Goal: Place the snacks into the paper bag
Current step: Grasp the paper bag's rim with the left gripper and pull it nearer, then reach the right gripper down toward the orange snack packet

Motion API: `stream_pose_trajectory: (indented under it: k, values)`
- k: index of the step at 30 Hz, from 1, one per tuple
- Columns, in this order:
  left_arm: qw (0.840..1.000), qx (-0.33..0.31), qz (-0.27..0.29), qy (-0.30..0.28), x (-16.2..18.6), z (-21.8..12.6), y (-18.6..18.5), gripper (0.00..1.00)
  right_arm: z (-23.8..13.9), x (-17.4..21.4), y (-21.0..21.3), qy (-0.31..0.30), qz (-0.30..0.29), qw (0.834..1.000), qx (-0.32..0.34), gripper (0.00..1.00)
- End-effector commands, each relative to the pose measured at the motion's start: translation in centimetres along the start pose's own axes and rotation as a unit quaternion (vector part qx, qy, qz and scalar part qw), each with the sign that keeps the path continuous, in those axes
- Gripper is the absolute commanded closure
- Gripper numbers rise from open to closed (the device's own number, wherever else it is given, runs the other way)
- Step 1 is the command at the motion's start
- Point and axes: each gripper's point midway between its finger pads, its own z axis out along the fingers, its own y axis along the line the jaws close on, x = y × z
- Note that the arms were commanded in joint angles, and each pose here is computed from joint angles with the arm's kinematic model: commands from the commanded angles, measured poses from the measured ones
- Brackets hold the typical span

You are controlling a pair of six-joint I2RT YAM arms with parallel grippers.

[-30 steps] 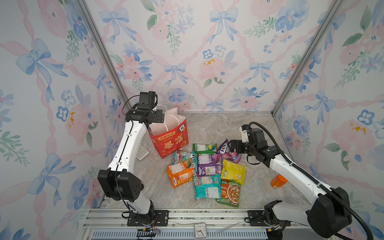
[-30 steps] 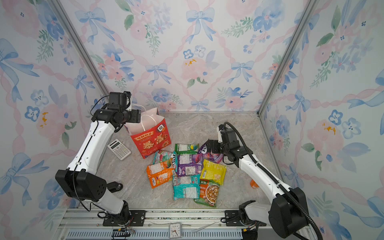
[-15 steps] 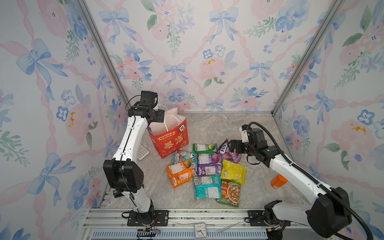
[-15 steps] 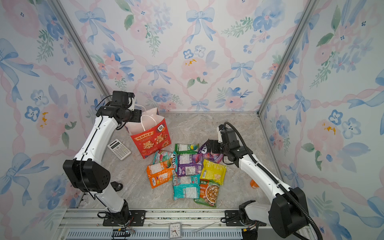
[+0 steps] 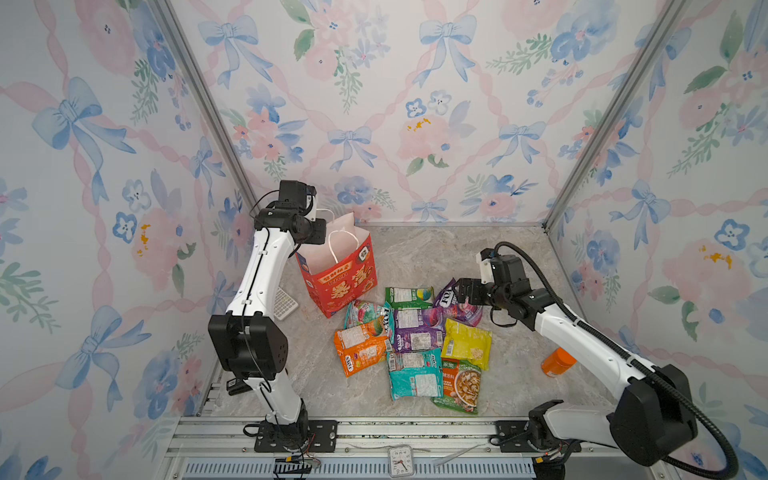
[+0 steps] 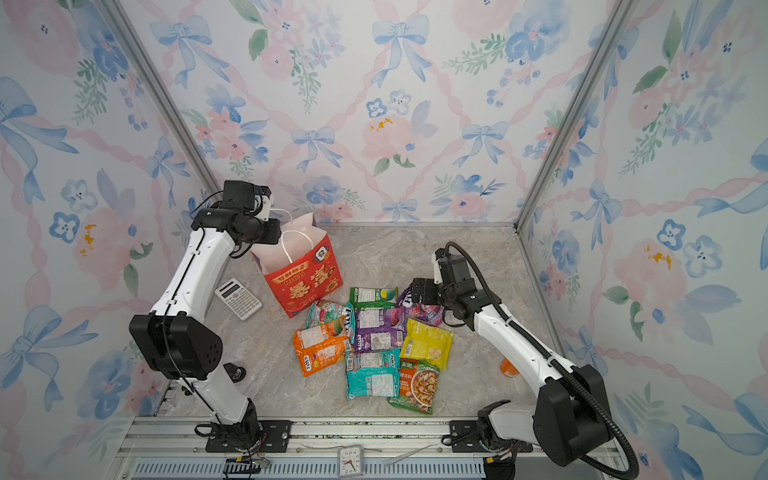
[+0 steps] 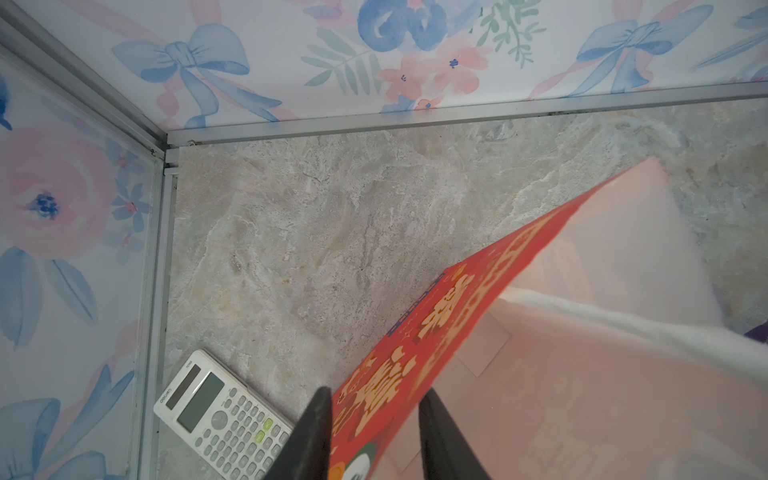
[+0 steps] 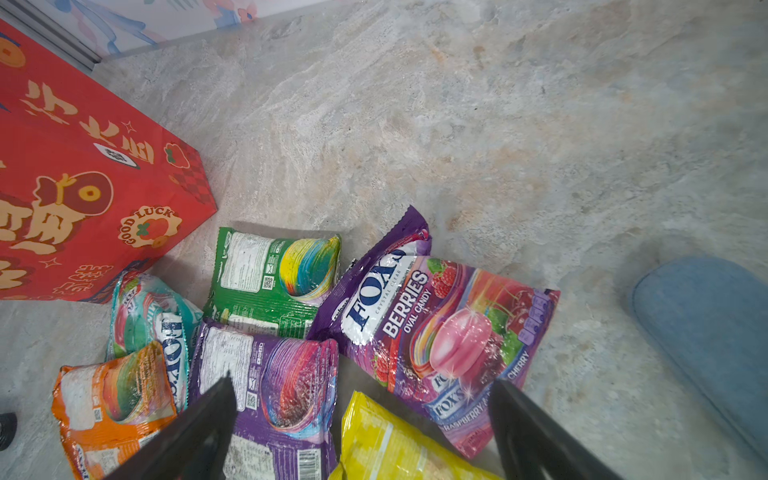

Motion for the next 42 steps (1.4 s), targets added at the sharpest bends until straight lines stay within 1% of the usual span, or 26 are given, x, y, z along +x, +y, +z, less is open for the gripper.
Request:
stream_pose_trajectory:
  k: [1, 4, 8, 9, 13, 15, 17, 18, 20, 23, 24, 26, 29, 33, 35, 39, 42]
  values:
    - [1.0, 0.02, -0.006, 0.002, 0.3, -1.2, -0.5, 0.68, 0.3, -1.1, 1.4, -0.005, 0.001, 1.0, -0.017, 0.03]
    - [1.0, 0.023, -0.009, 0.005, 0.9, -1.5, -0.6, 0.71, 0.7, -1.1, 1.7, 0.0, 0.002, 1.0, -0.022, 0.02]
    - [1.0, 0.022, -0.012, 0.007, 1.5, -1.9, -0.6, 0.83, 1.0, -1.2, 2.7, 0.002, -0.002, 0.999, -0.035, 0.0]
    - [1.0, 0.022, -0.011, 0.004, 1.4, -2.1, -0.6, 0.85, 1.0, -1.2, 3.0, 0.002, -0.005, 0.999, -0.038, 0.0]
    - [1.0, 0.014, -0.009, 0.001, 1.3, -2.4, -0.3, 0.84, 1.5, -1.1, 4.0, 0.013, -0.014, 0.998, -0.052, 0.05]
    - [1.0, 0.009, -0.008, 0.002, 1.3, -2.2, -0.2, 0.8, 1.7, -0.7, 4.8, 0.026, -0.023, 0.997, -0.068, 0.09]
    - [1.0, 0.007, -0.008, 0.007, 1.5, -1.8, -0.1, 0.72, 1.9, -0.3, 5.5, 0.039, -0.034, 0.995, -0.083, 0.12]
    - [1.0, 0.006, -0.008, 0.01, 1.5, -1.5, 0.0, 0.68, 2.0, 0.0, 6.0, 0.049, -0.046, 0.993, -0.093, 0.13]
    - [1.0, 0.004, -0.01, 0.015, 1.6, -1.1, 0.1, 0.55, 2.2, 0.7, 6.6, 0.067, -0.064, 0.99, -0.104, 0.14]
    - [1.0, -0.002, -0.012, 0.018, 1.6, -0.6, 0.4, 0.43, 2.6, 1.9, 7.4, 0.102, -0.093, 0.983, -0.12, 0.15]
    - [1.0, -0.003, -0.014, 0.018, 1.6, -0.5, 0.5, 0.41, 2.7, 2.4, 7.5, 0.112, -0.101, 0.981, -0.124, 0.15]
    - [1.0, -0.003, -0.017, 0.018, 1.5, -0.4, 0.7, 0.4, 2.9, 2.9, 8.0, 0.128, -0.112, 0.976, -0.135, 0.16]
    - [1.0, 0.003, -0.022, 0.022, 1.6, -0.1, 0.7, 0.5, 3.0, 3.7, 9.2, 0.146, -0.123, 0.969, -0.157, 0.17]
    - [0.999, 0.01, -0.025, 0.027, 1.8, 0.2, 0.4, 0.7, 3.1, 5.0, 11.5, 0.161, -0.151, 0.959, -0.178, 0.18]
    - [0.999, 0.011, -0.025, 0.026, 1.8, 0.2, 0.4, 0.78, 3.2, 5.7, 12.4, 0.167, -0.158, 0.956, -0.184, 0.18]
    - [0.999, 0.018, -0.026, 0.019, 1.6, -0.5, 0.1, 0.85, 3.2, 6.8, 14.0, 0.175, -0.174, 0.949, -0.197, 0.19]
    - [0.999, 0.028, -0.027, 0.013, 1.4, -0.9, -0.2, 0.9, 3.1, 7.5, 15.2, 0.183, -0.199, 0.941, -0.203, 0.2]
